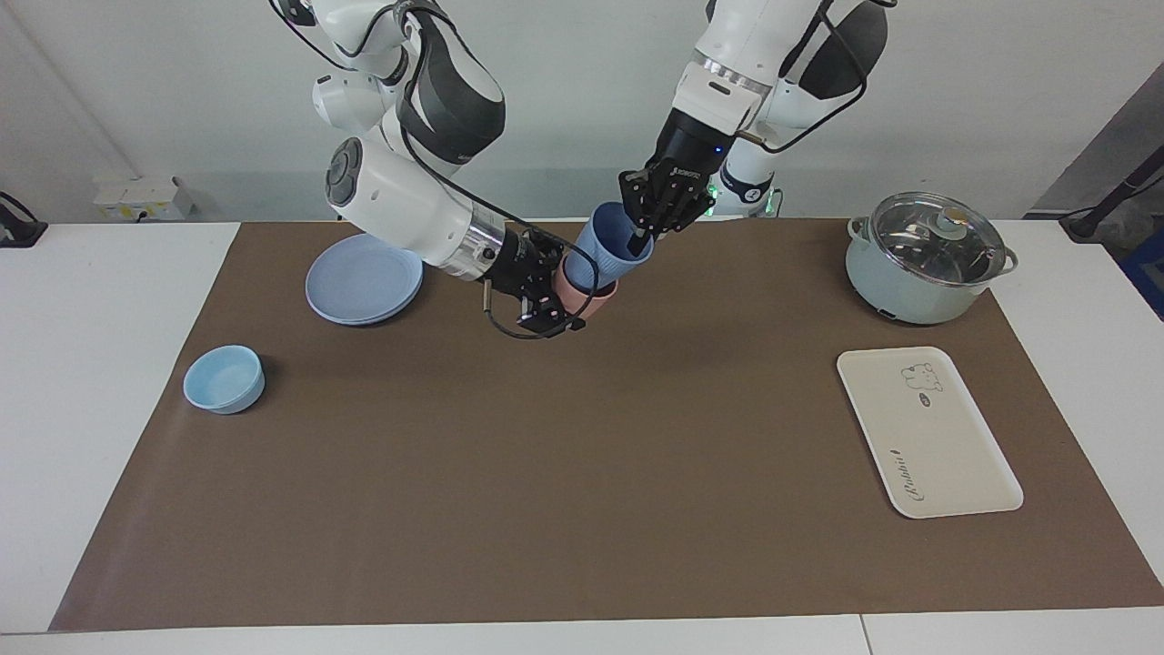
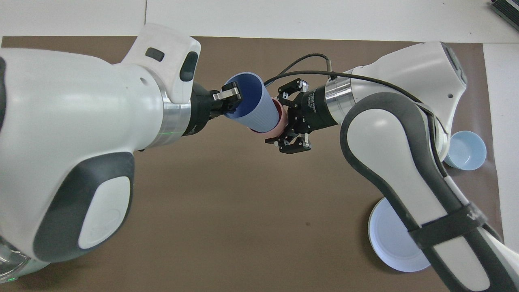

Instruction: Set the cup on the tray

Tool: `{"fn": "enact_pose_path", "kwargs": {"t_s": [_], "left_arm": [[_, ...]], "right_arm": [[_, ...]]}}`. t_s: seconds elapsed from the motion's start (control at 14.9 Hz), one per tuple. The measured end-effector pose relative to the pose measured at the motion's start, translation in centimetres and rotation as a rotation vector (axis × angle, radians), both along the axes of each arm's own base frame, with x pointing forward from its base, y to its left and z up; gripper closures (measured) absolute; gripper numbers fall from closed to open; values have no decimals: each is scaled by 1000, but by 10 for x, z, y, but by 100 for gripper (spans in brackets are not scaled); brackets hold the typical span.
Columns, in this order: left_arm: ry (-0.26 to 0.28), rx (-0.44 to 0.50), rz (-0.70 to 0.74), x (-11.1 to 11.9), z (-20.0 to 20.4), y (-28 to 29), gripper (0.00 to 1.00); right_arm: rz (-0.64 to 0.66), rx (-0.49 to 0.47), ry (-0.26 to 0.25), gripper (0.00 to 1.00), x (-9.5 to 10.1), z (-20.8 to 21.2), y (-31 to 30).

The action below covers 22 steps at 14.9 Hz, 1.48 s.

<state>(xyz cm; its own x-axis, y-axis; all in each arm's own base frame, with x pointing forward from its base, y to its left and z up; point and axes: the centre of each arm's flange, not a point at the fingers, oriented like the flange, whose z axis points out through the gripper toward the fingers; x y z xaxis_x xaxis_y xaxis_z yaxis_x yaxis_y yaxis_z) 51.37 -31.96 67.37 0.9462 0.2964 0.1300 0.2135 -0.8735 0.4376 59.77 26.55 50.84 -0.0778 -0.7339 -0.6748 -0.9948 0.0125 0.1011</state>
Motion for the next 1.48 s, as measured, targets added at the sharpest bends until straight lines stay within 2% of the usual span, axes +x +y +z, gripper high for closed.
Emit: {"fn": "enact_pose_path", "kwargs": {"t_s": [0.2, 0.47, 0.6, 0.81, 1.01, 1.21, 1.34, 1.48], "left_arm": [[45, 28, 48, 12, 13, 41, 93], [17, 74, 62, 45, 9, 127, 93], [6, 127, 22, 58, -11, 191, 93], [-15, 188, -52, 58, -42, 261, 93], [-75, 263, -166, 60, -70, 342, 93], [-124, 297, -177, 70, -101, 369, 93], [-125, 302, -163, 83, -127, 374, 93], [-122, 313, -106, 97, -161, 409, 93]], "right_arm": [[11, 0, -4, 23, 1, 0, -4], [9, -1, 6, 23, 3, -1, -14], [5, -1, 6, 23, 4, -1, -17], [10, 0, -15, 23, 9, -4, -33], [24, 37, -33, 23, 17, -28, -64], [15, 43, -47, 23, 31, -60, -113], [24, 53, -54, 23, 39, -83, -149], [15, 94, -51, 23, 45, -106, -176]]}}
